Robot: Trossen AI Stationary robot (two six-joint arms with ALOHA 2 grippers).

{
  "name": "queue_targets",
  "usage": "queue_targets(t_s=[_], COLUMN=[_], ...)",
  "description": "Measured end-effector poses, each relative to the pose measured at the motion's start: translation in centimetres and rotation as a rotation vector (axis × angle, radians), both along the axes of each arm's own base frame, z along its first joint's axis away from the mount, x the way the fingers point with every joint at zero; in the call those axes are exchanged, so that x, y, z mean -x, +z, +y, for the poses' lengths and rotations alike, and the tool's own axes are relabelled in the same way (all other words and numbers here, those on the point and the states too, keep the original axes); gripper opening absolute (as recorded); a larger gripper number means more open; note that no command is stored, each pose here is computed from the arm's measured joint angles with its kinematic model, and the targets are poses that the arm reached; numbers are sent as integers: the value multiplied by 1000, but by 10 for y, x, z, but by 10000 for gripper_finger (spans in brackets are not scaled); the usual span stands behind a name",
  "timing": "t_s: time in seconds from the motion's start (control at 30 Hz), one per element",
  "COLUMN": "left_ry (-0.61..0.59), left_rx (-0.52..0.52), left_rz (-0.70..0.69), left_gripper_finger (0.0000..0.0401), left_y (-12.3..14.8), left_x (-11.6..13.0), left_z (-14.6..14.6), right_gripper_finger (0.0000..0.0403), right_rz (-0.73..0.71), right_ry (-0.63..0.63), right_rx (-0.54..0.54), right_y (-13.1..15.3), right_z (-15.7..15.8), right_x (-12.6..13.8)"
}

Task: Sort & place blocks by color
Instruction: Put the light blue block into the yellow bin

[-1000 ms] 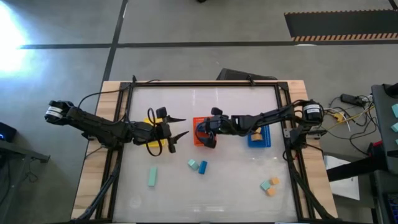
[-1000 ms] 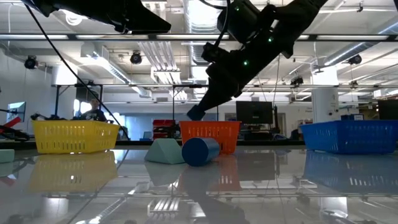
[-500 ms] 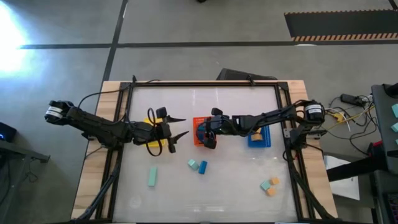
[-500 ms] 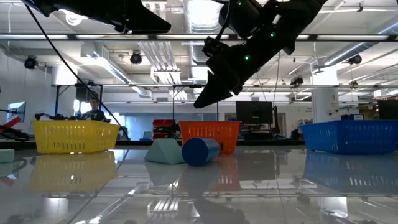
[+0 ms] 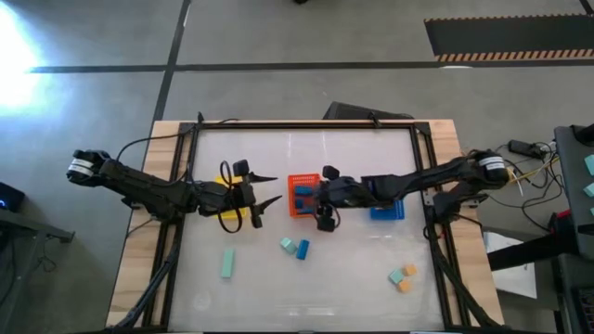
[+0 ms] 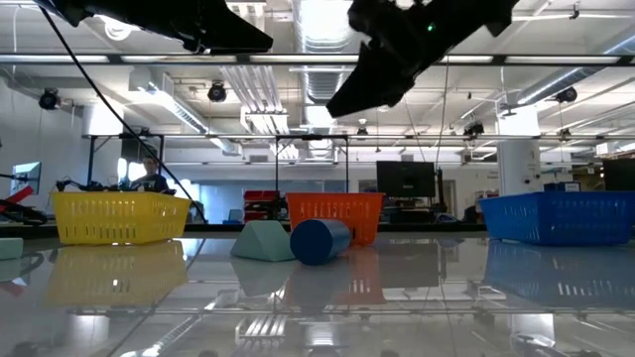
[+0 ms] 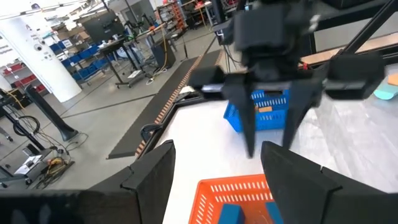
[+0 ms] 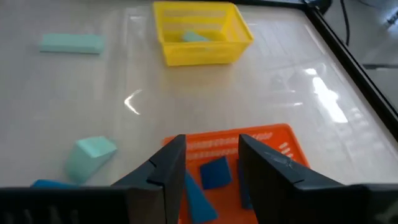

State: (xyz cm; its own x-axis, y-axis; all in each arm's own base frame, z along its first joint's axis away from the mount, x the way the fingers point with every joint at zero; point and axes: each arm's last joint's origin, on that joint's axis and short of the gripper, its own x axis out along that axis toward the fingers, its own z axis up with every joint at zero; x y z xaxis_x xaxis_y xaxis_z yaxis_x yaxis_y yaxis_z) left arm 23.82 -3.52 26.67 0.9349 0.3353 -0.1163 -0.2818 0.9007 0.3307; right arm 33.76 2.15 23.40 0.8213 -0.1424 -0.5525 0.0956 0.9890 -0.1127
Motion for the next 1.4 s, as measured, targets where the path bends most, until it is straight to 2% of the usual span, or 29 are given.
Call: queue_targets(t_s=[0.4,0.67,0.83,1.07,1.4], left_ry=[10,69,77,93,118], left_rx=[16,54,104,206,361], left_rz=[30,9,0,-29,-74], left_gripper_finger=[221,221,221,221,221], left_y=[-10,-9,-10,-16,-22], left_x=[-7,-14,-21,-23,-23], left_z=[-1,-1,-3,-3,-4], right_gripper_finger=[110,96,87,76,60], right_rz=[-49,-48,-129,-281,-356], right_ry=[107,119,169,191,230], right_rx=[38,72,155,231,128], right_y=[17,3,-9,-20,-11], right_z=[33,36,33,14,-46], right_x=[21,35,46,65,88])
